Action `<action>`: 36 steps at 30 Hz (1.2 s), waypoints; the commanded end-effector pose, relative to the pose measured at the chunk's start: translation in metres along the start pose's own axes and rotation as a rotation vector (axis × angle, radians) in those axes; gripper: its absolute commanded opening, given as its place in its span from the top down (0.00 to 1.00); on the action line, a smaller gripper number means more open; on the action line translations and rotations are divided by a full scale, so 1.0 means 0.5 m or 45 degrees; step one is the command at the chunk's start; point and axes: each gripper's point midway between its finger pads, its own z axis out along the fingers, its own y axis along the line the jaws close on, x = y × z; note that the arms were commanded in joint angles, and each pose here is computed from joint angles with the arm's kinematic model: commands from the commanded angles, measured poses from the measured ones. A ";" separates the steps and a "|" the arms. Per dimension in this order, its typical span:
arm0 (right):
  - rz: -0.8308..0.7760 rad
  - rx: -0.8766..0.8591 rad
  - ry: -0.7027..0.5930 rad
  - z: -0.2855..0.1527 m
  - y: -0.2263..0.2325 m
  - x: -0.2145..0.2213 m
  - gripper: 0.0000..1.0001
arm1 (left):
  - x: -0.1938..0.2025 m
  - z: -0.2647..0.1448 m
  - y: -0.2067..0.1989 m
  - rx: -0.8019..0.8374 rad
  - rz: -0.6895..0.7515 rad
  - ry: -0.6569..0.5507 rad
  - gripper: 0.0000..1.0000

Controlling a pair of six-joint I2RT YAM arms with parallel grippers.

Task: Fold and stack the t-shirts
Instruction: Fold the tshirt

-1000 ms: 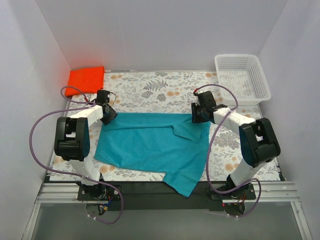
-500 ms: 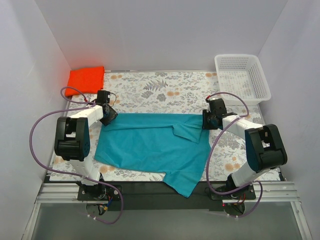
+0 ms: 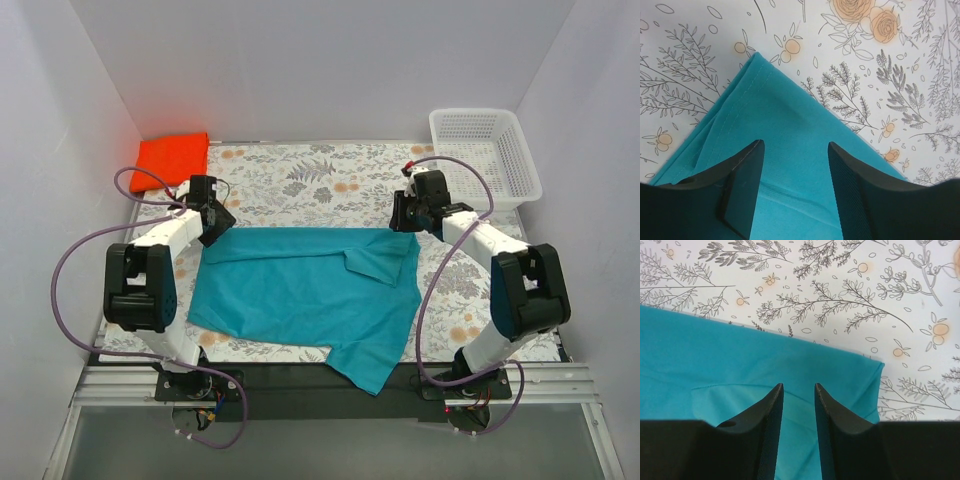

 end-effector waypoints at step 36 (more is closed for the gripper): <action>-0.163 -0.023 -0.084 0.028 0.018 -0.191 0.45 | -0.071 -0.093 -0.024 0.002 -0.060 -0.084 0.23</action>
